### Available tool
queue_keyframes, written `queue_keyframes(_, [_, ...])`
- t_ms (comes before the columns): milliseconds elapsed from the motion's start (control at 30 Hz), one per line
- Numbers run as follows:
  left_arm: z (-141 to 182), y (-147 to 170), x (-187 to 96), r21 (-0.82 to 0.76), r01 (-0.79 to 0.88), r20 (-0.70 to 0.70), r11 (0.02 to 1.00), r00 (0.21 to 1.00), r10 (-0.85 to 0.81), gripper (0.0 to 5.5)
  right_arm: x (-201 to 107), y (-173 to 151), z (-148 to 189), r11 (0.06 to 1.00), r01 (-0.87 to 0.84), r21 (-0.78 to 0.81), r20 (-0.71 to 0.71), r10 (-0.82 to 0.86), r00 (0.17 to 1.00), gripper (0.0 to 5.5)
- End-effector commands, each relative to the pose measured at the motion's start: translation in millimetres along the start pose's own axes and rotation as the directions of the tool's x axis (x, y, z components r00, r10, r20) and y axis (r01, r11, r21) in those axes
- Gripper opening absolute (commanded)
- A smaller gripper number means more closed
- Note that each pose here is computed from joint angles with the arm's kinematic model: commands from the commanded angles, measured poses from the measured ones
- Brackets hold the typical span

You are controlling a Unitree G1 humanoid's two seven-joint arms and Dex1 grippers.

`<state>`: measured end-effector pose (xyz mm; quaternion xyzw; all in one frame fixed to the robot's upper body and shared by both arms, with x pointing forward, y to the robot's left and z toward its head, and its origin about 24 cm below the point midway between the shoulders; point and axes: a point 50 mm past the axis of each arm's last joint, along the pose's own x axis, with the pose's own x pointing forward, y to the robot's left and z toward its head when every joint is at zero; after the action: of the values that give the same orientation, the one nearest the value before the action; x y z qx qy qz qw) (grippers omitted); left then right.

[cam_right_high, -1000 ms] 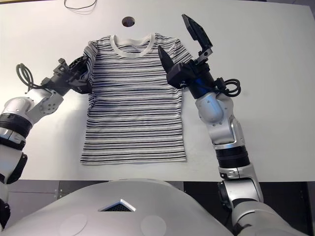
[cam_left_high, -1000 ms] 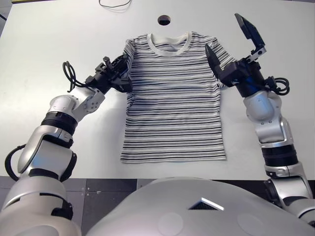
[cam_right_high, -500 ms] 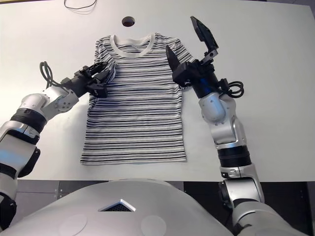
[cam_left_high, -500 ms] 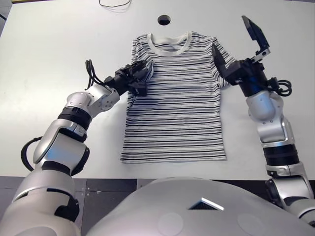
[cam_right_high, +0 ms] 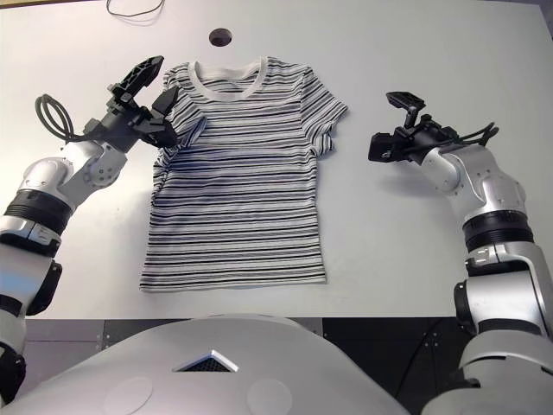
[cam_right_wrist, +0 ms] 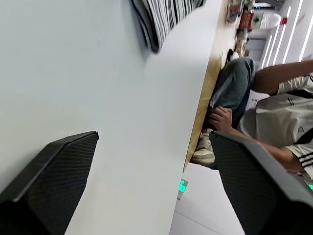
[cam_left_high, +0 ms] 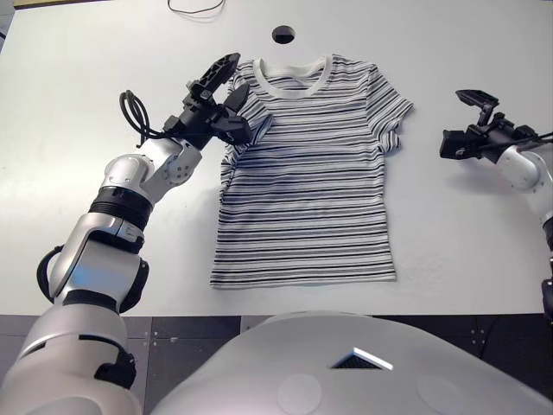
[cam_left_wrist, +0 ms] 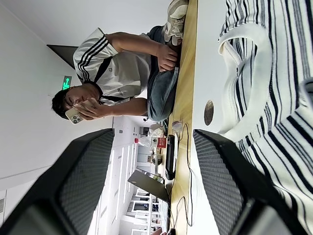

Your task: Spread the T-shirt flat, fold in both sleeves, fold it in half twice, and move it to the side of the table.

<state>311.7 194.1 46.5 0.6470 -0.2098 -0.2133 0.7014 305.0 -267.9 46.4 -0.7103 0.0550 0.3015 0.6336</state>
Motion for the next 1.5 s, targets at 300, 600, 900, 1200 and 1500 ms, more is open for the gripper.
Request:
queue_keyframes(300, [10, 15, 1, -0.086, -0.158, -0.015, 0.984, 0.987, 0.158, 3.0, 47, 13, 53, 0.991, -0.036, -0.129, 0.171, 0.058, 0.984, 4.21])
queue_keyframes(600, [12, 20, 3, -0.111, -0.187, -0.01, 0.976, 0.982, 0.187, 3.0, 51, 19, 47, 0.993, -0.015, -0.115, 0.122, 0.029, 0.992, 4.21])
queue_keyframes(900, [16, 18, 2, -0.129, -0.189, -0.003, 0.974, 0.982, 0.19, 3.03, 56, 27, 48, 0.994, -0.019, -0.104, 0.075, 0.027, 0.997, 2.99])
queue_keyframes(1200, [21, 16, 3, -0.141, -0.179, 0.015, 0.974, 0.983, 0.183, 3.03, 57, 35, 49, 0.995, -0.039, -0.088, 0.056, 0.044, 0.997, 1.27])
queue_keyframes(1500, [24, 13, 2, -0.151, -0.172, 0.019, 0.973, 0.984, 0.177, 3.03, 56, 35, 46, 0.997, -0.034, -0.071, 0.036, 0.036, 0.999, 0.12])
